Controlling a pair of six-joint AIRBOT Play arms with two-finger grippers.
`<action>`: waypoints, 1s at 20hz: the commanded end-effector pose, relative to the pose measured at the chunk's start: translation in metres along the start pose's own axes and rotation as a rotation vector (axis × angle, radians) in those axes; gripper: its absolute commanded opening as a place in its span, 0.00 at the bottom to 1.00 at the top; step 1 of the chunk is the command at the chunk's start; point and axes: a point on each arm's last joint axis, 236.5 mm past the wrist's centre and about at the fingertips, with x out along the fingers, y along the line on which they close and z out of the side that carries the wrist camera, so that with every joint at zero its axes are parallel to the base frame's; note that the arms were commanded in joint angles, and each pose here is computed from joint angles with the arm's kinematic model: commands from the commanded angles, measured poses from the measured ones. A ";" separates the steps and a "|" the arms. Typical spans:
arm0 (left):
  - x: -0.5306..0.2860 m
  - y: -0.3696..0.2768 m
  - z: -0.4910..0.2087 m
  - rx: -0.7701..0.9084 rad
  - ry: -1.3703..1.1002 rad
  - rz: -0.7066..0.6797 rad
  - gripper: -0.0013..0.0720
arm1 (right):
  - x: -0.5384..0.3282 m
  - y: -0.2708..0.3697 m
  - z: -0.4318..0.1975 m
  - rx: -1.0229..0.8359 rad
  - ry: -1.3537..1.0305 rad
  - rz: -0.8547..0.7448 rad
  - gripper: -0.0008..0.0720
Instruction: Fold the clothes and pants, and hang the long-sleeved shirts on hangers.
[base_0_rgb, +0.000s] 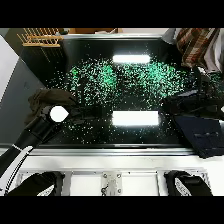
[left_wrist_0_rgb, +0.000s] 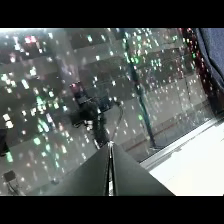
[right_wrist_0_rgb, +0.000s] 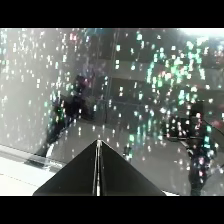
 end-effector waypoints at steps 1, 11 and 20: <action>0.000 0.000 0.000 0.000 0.000 0.000 0.04 | 0.000 0.000 0.000 0.000 0.002 0.000 0.02; -0.050 0.067 0.058 0.204 -0.072 0.262 0.99 | 0.000 0.000 -0.001 0.000 0.003 0.001 0.02; -0.202 0.330 0.086 -0.109 -0.089 0.855 0.99 | 0.000 0.000 -0.001 0.000 0.003 0.001 0.02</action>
